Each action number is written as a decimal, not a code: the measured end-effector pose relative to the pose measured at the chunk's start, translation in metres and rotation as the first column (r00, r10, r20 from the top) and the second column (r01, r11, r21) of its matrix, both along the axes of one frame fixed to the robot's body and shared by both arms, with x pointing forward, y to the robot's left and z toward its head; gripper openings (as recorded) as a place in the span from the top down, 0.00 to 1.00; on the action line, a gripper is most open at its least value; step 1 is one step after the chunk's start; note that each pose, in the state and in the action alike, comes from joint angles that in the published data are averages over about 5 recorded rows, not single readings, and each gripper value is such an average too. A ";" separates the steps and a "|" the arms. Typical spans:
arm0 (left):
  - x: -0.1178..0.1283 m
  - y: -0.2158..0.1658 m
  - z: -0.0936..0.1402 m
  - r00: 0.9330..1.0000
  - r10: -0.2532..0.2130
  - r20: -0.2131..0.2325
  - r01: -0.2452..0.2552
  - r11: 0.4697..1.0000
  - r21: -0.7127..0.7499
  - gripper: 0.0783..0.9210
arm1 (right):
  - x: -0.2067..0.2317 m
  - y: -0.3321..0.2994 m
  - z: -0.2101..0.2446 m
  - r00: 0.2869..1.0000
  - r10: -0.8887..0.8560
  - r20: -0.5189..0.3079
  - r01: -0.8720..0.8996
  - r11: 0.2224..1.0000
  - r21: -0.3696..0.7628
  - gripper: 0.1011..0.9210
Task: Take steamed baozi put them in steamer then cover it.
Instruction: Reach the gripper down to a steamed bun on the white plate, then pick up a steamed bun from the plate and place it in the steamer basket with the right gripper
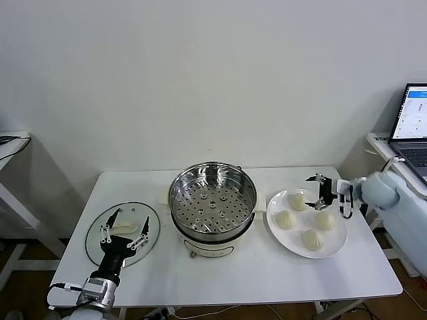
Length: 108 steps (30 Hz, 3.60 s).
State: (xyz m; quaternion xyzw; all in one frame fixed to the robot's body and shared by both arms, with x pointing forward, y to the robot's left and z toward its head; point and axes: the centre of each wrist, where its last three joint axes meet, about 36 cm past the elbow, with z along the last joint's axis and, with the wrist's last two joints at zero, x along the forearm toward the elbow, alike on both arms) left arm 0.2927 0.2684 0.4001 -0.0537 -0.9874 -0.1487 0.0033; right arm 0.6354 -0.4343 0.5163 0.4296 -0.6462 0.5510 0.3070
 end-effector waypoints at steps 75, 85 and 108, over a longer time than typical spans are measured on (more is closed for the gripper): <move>-0.007 0.001 0.001 1.000 0.005 0.005 -0.005 1.000 0.022 0.12 | 0.065 0.066 0.096 0.943 0.314 -0.115 -0.333 0.912 -0.241 0.29; -0.010 0.004 0.003 1.000 0.008 0.003 -0.008 0.999 0.033 0.12 | 0.035 0.153 0.200 0.719 0.690 -0.080 -0.668 0.656 -0.351 0.29; -0.007 0.016 0.004 1.000 0.027 0.006 -0.027 0.999 0.040 0.12 | 0.027 0.363 0.187 0.162 0.959 -0.234 -0.902 0.047 -0.429 0.29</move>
